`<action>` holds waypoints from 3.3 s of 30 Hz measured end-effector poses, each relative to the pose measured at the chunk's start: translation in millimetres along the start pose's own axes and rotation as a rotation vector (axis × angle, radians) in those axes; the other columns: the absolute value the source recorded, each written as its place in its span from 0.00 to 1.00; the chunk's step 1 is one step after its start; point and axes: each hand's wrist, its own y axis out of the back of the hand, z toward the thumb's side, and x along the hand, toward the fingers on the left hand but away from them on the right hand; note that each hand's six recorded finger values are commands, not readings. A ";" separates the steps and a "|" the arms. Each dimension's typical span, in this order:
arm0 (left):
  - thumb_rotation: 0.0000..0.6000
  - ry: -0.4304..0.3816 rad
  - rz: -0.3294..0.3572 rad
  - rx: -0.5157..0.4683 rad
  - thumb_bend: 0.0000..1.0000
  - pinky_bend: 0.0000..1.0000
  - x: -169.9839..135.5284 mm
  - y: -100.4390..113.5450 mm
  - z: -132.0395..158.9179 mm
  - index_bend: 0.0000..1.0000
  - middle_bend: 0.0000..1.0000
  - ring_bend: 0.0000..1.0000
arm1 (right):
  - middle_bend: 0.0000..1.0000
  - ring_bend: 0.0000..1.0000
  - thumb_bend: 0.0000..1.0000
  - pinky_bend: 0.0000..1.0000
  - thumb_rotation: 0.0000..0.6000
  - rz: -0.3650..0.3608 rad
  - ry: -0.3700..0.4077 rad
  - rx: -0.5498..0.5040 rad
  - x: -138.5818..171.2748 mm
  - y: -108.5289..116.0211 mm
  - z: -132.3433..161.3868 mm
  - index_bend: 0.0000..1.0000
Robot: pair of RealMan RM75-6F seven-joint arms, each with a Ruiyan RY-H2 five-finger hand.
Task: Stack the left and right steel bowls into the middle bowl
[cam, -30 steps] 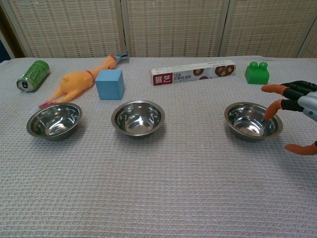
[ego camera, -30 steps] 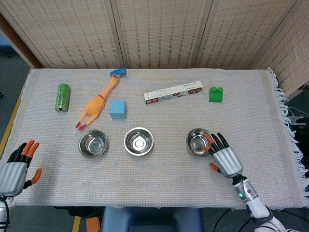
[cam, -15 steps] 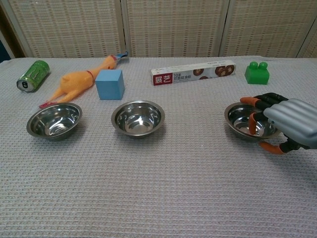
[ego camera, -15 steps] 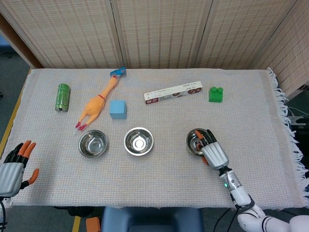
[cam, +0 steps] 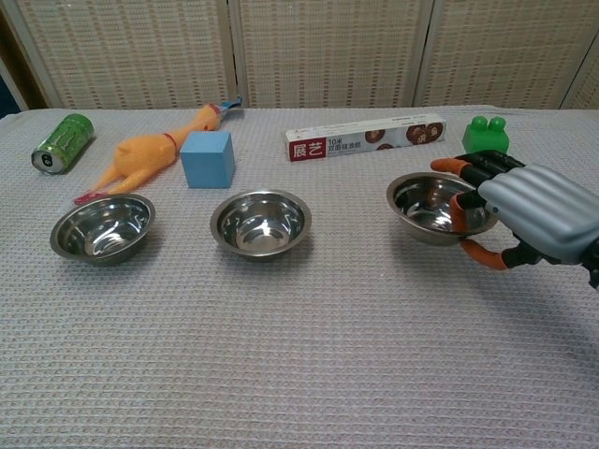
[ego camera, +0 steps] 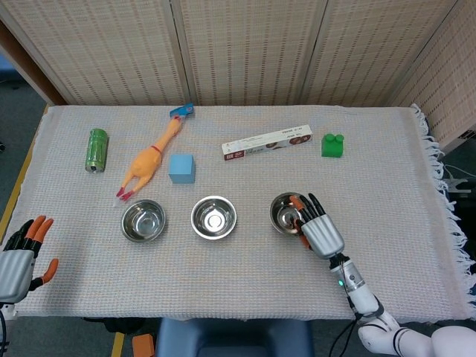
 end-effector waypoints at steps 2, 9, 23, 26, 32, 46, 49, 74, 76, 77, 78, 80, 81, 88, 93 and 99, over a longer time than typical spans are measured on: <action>1.00 0.000 -0.001 0.000 0.41 0.14 0.1 -0.2 0.1 0.00 0.00 0.00 | 0.06 0.00 0.40 0.00 1.00 -0.030 0.015 -0.015 -5.2 9.3 6.9 0.67; 1.00 0.003 0.000 -0.006 0.42 0.14 0.1 1.3 -0.4 0.00 0.00 0.00 | 0.07 0.00 0.40 0.00 1.00 -0.121 0.082 -0.064 -30.8 45.1 42.5 0.67; 1.00 0.003 0.001 -0.039 0.42 0.14 -1.6 6.7 -5.9 0.00 0.00 0.00 | 0.07 0.00 0.40 0.00 1.00 -0.079 0.197 -0.130 -75.6 48.0 129.2 0.63; 1.00 0.003 0.003 -0.046 0.42 0.14 -1.8 8.1 -7.3 0.00 0.00 0.00 | 0.07 0.00 0.40 0.00 1.00 -0.059 0.206 -0.127 -80.7 41.0 139.3 0.62; 1.00 0.002 0.006 -0.055 0.42 0.14 -3.2 10.3 -9.1 0.00 0.00 0.00 | 0.07 0.00 0.40 0.00 1.00 -0.018 0.205 -0.112 -91.9 26.3 149.5 0.51; 1.00 -0.014 0.029 -0.051 0.42 0.17 -2.5 12.1 -6.6 0.00 0.00 0.01 | 0.00 0.00 0.20 0.00 1.00 -0.032 0.212 -0.095 -84.6 33.8 135.2 0.00; 1.00 -0.042 0.047 -0.049 0.41 0.22 -3.4 10.9 -0.2 0.00 0.03 0.06 | 0.00 0.00 0.19 0.00 1.00 -0.056 0.184 -0.100 -66.0 45.8 110.0 0.00; 1.00 -0.223 -0.133 0.390 0.41 0.96 52.2 -119.2 116.2 0.16 0.90 0.93 | 0.00 0.00 0.18 0.00 1.00 -0.146 -0.170 -0.192 130.7 114.7 -88.1 0.00; 1.00 -0.235 -0.130 0.407 0.41 0.96 61.4 -127.4 125.2 0.19 0.91 0.94 | 0.00 0.00 0.18 0.00 1.00 -0.142 -0.176 -0.191 130.4 114.3 -89.4 0.00; 1.00 -0.238 -0.125 0.415 0.41 0.97 65.0 -129.5 127.9 0.20 0.91 0.94 | 0.00 0.00 0.18 0.00 1.00 -0.138 -0.178 -0.191 130.2 113.6 -89.7 0.00; 1.00 -0.241 -0.119 0.422 0.41 0.97 68.2 -131.0 129.9 0.22 0.92 0.95 | 0.00 0.00 0.18 0.00 1.00 -0.133 -0.179 -0.191 130.0 112.8 -90.0 0.00; 1.00 -0.244 -0.101 0.437 0.41 0.98 75.0 -133.1 133.2 0.25 0.92 0.95 | 0.00 0.00 0.18 0.00 1.00 -0.117 -0.182 -0.190 129.5 110.0 -90.5 0.00; 1.00 -0.244 -0.093 0.440 0.41 0.98 77.5 -133.7 134.2 0.27 0.93 0.96 | 0.00 0.00 0.18 0.00 1.00 -0.108 -0.184 -0.190 129.2 108.7 -90.6 0.00; 1.00 -0.253 -0.019 0.414 0.41 1.00 92.2 -132.6 136.4 0.57 0.99 1.00 | 0.00 0.00 0.18 0.00 1.00 -0.069 -0.197 -0.179 126.8 103.1 -92.5 0.00; 1.00 -0.266 0.044 0.369 0.41 1.00 99.9 -129.1 138.8 0.67 1.00 1.00 | 0.00 0.00 0.18 0.00 1.00 -0.048 -0.201 -0.174 125.7 99.6 -93.1 0.00; 1.00 -0.277 0.124 0.359 0.41 1.00 107.3 -123.7 140.5 0.70 1.00 1.00 | 0.00 0.00 0.18 0.00 1.00 -0.024 -0.203 -0.172 125.6 97.7 -93.8 0.00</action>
